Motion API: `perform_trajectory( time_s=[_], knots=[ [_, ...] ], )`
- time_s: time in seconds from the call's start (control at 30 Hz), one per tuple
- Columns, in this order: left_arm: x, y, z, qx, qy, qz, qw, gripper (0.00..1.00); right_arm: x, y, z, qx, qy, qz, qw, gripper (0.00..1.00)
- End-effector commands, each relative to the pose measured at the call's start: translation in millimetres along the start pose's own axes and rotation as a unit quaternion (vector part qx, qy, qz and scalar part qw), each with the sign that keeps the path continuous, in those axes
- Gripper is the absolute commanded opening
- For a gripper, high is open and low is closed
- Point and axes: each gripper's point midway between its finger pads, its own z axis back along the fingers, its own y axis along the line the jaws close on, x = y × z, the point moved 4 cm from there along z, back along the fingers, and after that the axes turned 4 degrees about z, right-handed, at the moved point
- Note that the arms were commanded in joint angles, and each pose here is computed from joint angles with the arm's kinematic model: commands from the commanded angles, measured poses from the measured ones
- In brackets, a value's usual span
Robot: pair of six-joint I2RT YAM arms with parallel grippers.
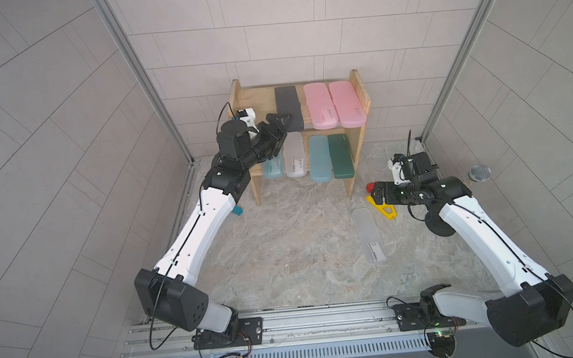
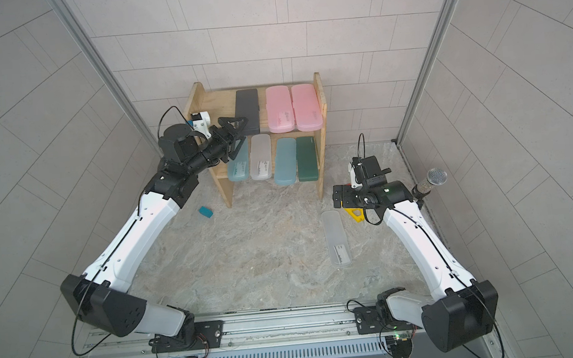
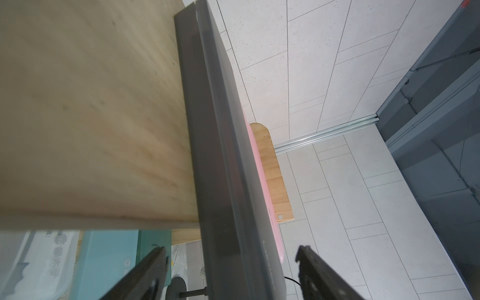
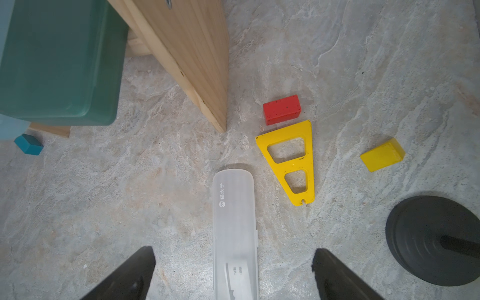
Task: Remove the pencil cases from the shelf
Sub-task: Pick up the pencil case from the shelf.
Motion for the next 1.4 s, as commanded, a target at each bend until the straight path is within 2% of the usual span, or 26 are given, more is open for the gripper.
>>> perform_trajectory(
  time_s=[0.0,0.23,0.47,0.5,0.63,0.7,0.8,0.9,1.03,1.1,1.23,1.37],
  knots=[
    [3,-14,-2,-0.014,-0.005,-0.003,1.000,0.76,3,0,7,0.003,-0.001,0.006,1.000,1.00],
    [5,-18,3,-0.009,-0.013,-0.014,1.000,0.57,6,0,16,0.003,-0.009,0.012,1.000,1.00],
    [5,-22,13,-0.011,-0.024,-0.025,0.999,0.03,16,1,36,0.003,-0.042,0.015,0.999,1.00],
    [5,-22,16,-0.010,-0.027,-0.029,0.999,0.00,18,2,41,0.006,-0.051,0.015,0.999,1.00],
    [4,-26,30,-0.015,-0.038,-0.068,0.997,0.00,36,14,76,0.031,-0.106,0.014,0.994,1.00],
    [0,-34,43,-0.037,-0.041,-0.116,0.992,0.00,47,22,102,0.049,-0.145,0.011,0.988,1.00],
    [-10,-43,76,-0.073,-0.066,-0.205,0.974,0.00,63,40,149,0.104,-0.220,-0.003,0.970,1.00],
    [-24,-38,112,-0.080,-0.088,-0.309,0.944,0.00,80,66,194,0.208,-0.290,-0.043,0.933,1.00],
    [-49,-24,160,-0.113,-0.123,-0.411,0.896,0.00,103,101,233,0.368,-0.344,-0.109,0.857,1.00],
    [-58,-19,182,-0.126,-0.146,-0.441,0.877,0.00,110,124,242,0.401,-0.349,-0.103,0.841,1.00],
    [-70,-9,203,-0.120,-0.149,-0.475,0.859,0.00,113,184,243,0.408,-0.332,-0.036,0.850,1.00],
    [-74,-8,216,-0.117,-0.156,-0.481,0.855,0.00,112,236,226,0.400,-0.297,0.013,0.867,1.00]
  ],
)
